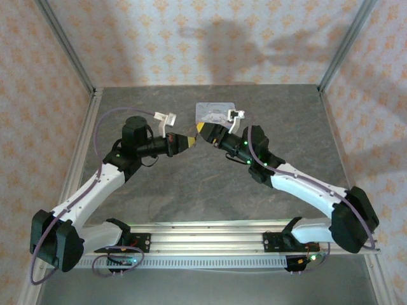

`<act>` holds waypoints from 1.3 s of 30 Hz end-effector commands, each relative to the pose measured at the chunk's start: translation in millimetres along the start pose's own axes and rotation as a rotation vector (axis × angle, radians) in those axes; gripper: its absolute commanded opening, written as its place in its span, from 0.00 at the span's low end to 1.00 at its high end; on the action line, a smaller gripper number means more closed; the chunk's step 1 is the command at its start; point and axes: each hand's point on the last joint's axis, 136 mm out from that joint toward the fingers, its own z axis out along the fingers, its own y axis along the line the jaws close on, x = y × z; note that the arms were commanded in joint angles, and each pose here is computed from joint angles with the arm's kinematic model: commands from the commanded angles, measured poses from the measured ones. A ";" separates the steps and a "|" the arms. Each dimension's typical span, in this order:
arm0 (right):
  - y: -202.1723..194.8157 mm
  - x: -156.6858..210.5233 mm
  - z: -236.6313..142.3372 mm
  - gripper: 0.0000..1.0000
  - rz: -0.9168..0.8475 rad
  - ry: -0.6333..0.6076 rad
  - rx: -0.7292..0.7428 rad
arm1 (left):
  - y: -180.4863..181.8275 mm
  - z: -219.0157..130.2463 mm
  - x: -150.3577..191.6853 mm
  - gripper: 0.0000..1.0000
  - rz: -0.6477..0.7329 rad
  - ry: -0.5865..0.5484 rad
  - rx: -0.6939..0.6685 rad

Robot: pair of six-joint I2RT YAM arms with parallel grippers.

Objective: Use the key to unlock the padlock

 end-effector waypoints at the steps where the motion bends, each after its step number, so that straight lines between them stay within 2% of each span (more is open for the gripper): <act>1: -17.6 -11.9 -11.6 0.61 -0.066 -0.025 0.145 | 6.9 -4.7 -3.9 0.00 0.077 0.001 -0.056; 5: -63.2 -17.2 -23.0 0.62 -0.099 -0.034 0.397 | 25.4 -3.0 5.0 0.00 0.099 0.040 -0.130; 9: -124.4 -10.1 -27.8 0.61 -0.179 0.036 0.715 | 47.0 -1.6 11.2 0.00 0.117 0.076 -0.222; 12: -166.3 -0.1 -17.4 0.62 -0.235 0.123 0.903 | 58.5 2.9 13.9 0.00 0.114 0.097 -0.250; 15: -202.7 9.6 3.9 0.60 -0.293 0.186 1.014 | 69.4 8.3 18.5 0.00 0.106 0.124 -0.267; 21: -249.3 10.2 38.8 0.52 -0.385 0.203 1.119 | 89.7 12.4 30.1 0.00 0.113 0.190 -0.316; 26: -281.4 6.8 48.6 0.48 -0.343 0.207 1.158 | 111.7 13.4 30.0 0.00 0.070 0.188 -0.338; 31: -298.9 6.0 56.4 0.47 -0.326 0.205 1.141 | 131.2 19.1 23.7 0.00 0.012 0.168 -0.338; 39: -313.2 12.4 74.0 0.47 -0.326 0.242 1.078 | 141.3 19.9 24.5 0.00 0.012 0.156 -0.366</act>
